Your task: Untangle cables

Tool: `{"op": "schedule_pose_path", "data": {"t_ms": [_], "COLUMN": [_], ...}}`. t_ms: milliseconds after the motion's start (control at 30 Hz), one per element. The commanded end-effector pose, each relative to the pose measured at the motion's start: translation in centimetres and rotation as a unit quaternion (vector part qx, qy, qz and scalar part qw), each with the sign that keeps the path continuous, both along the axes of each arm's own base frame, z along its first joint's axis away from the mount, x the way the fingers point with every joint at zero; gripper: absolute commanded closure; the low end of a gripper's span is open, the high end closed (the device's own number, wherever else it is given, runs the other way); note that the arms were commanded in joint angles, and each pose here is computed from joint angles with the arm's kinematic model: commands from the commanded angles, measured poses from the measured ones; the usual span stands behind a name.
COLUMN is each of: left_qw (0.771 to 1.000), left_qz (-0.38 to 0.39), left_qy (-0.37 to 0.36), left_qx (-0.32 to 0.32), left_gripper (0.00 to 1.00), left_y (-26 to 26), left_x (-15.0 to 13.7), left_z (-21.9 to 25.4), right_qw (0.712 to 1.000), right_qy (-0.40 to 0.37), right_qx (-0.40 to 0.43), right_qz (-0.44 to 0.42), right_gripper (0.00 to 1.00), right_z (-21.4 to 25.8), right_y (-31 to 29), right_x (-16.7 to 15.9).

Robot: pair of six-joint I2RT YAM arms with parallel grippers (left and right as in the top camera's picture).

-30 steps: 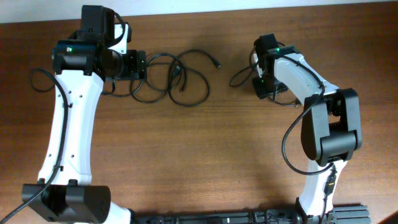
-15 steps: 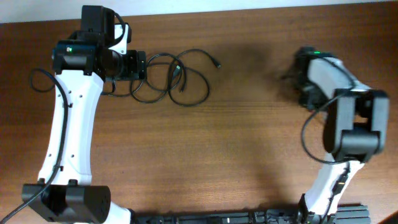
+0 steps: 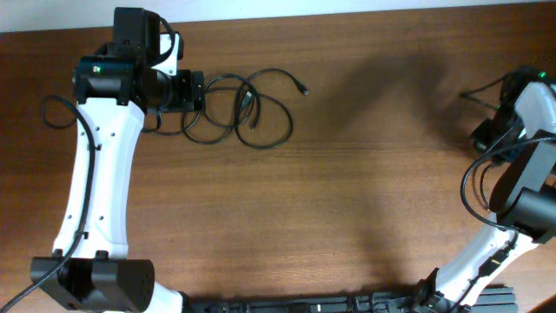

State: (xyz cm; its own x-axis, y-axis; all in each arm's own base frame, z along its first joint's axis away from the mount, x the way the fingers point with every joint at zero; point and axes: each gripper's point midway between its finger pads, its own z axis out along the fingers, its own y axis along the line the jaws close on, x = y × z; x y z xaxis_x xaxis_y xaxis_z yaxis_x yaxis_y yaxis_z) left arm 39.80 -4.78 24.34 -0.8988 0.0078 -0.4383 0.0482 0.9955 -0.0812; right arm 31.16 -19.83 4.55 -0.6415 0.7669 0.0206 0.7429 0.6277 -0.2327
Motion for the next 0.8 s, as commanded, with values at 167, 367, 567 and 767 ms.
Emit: {"op": "schedule_pose_path", "data": {"t_ms": [167, 367, 567, 767], "left_qw": [1.0, 0.996, 0.998, 0.995], "left_qz": [0.015, 0.017, 0.013, 0.012], "left_qy": [-0.005, 0.084, 0.049, 0.089], "left_qx": [0.012, 0.028, 0.026, 0.03], "left_gripper": [0.13, 0.13, 0.1, 0.26], "left_y": [0.8, 0.9, 0.3, 0.1], "left_x": [0.5, 2.0, 8.8, 10.4], "left_z": [0.1, -6.9, -13.4, -21.2], "right_qw": [0.903, 0.855, 0.822, 0.821], "right_qy": [-0.244, -0.204, -0.17, -0.167], "right_qx": [0.223, 0.22, 0.213, 0.215], "right_qz": [0.274, 0.424, 0.499, 0.502], "right_gripper": [0.52, 0.5, 0.47, 0.47], "right_z": [11.3, 10.9, 10.6, 10.5], "right_y": [12.5, 22.4, 28.8, 29.2], "right_x": [9.7, 10.5, 9.4, 9.2]}}
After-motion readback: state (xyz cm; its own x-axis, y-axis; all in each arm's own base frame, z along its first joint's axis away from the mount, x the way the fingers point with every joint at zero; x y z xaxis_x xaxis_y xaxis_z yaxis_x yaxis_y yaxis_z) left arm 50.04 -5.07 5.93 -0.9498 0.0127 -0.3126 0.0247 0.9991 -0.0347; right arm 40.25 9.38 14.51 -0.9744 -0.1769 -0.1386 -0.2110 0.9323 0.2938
